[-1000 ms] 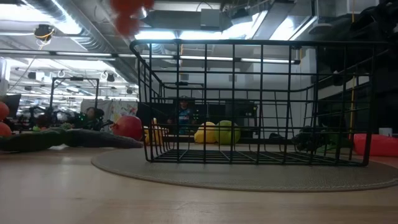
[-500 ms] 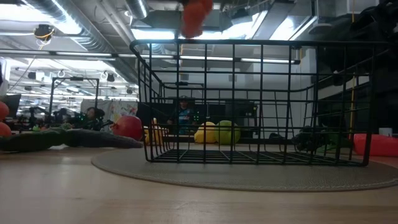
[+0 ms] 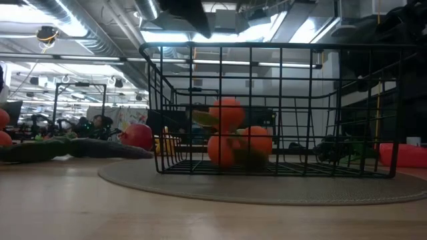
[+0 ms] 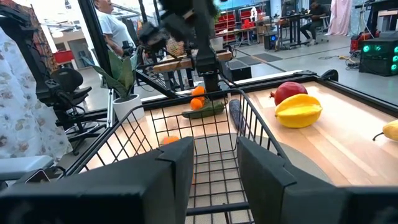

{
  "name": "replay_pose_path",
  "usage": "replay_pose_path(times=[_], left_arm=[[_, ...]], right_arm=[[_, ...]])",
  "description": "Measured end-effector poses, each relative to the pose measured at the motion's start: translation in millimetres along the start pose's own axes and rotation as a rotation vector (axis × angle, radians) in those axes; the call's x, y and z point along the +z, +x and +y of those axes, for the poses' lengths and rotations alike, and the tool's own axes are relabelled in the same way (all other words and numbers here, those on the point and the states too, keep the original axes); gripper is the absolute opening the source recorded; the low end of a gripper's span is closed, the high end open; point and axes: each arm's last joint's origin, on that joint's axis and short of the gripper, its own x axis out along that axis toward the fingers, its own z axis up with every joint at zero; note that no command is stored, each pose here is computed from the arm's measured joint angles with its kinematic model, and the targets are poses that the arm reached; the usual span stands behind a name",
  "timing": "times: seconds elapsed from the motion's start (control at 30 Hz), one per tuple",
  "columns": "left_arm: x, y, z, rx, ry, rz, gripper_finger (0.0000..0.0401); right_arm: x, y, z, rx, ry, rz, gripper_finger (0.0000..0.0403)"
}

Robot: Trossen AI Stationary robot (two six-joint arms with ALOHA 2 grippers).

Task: Build produce basket
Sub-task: Put the green chili pepper into the wire basket

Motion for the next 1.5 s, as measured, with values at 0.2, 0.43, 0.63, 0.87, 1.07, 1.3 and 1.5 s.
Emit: replay_pose_path(times=[0.2, 0.43, 0.63, 0.87, 1.07, 1.3, 1.5], left_arm=[[-8, -12, 17, 0.307, -0.002, 0.095, 0.0081], [-33, -46, 37, 0.357, -0.111, 0.214, 0.0082], [-55, -73, 44, 0.320, -0.206, 0.327, 0.0082], [-83, -79, 37, 0.295, -0.289, 0.415, 0.0082], [-112, -64, 18, 0.260, -0.298, 0.472, 0.0082], [-145, -38, -5, 0.230, -0.336, 0.502, 0.0082], [-165, -25, -19, 0.113, -0.377, 0.536, 0.0082]], right_arm=[[0, 0, 0, 0.000, 0.000, 0.000, 0.0122], [0, 0, 0, -0.001, 0.001, 0.005, 0.0122], [-1, 1, 0, -0.002, 0.002, 0.011, 0.0122], [-1, 1, 0, -0.003, 0.006, 0.016, 0.0122], [-1, 1, 0, -0.003, 0.006, 0.015, 0.0122], [-1, 1, 0, -0.003, 0.005, 0.015, 0.0122], [-1, 1, 0, -0.004, 0.005, 0.015, 0.0122]])
